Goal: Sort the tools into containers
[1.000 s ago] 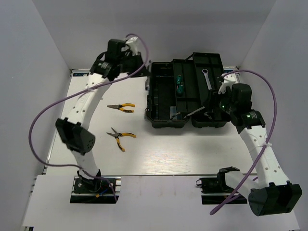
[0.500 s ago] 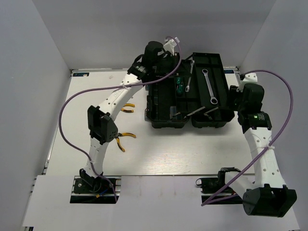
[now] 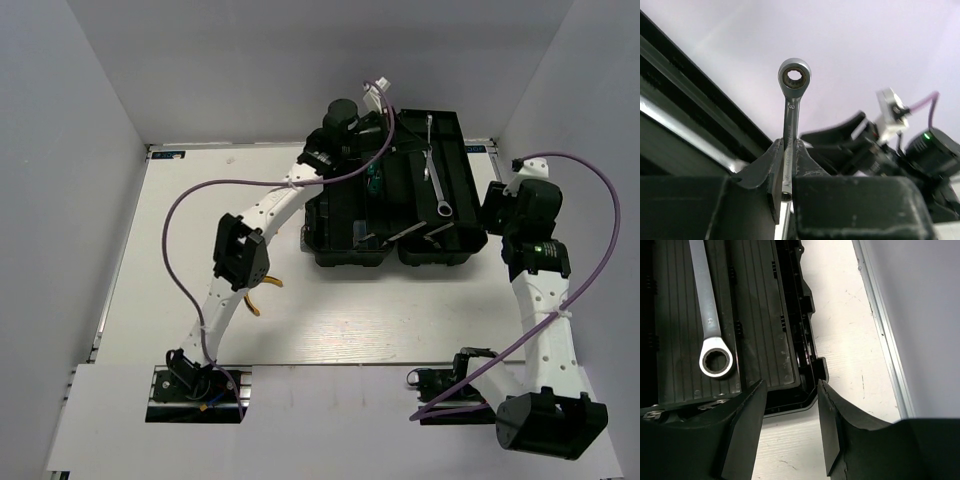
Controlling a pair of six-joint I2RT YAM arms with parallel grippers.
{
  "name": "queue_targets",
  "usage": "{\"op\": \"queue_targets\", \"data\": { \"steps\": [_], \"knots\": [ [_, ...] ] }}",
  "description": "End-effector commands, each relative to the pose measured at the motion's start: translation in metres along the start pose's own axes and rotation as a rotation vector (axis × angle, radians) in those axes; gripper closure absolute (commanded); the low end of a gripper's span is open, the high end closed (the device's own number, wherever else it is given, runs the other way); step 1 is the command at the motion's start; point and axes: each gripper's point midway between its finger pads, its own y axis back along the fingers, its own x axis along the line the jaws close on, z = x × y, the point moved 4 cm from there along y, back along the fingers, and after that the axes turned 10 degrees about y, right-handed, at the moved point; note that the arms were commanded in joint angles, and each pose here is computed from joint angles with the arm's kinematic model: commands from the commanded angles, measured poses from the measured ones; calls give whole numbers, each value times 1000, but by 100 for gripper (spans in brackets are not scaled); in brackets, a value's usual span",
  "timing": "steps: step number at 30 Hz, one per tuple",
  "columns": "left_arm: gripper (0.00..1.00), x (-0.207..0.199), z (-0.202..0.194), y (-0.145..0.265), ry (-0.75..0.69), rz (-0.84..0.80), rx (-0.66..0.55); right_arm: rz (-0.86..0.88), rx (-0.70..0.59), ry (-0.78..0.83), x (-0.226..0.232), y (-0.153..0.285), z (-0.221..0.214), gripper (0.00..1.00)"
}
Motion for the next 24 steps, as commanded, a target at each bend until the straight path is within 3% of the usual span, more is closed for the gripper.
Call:
{"op": "queue_targets", "data": {
  "steps": [1,11,12,14,18,24],
  "knots": [
    [100,-15,6,-14,26,-104,-38,19,-60,-29,0,3,11,49],
    [98,19,-7,-26,97,-56,-27,64,-57,-46,4,3,6,49],
    [92,21,-8,-26,106,-46,-23,72,-58,-46,5,3,7,49],
    [70,24,-10,-25,110,-28,-17,75,-57,-47,5,3,6,49],
    [45,30,-11,-25,119,-1,-16,91,-59,-46,7,3,5,49],
    [45,18,-7,-23,89,-10,-19,109,-56,-52,9,4,3,48]
  ]
}}
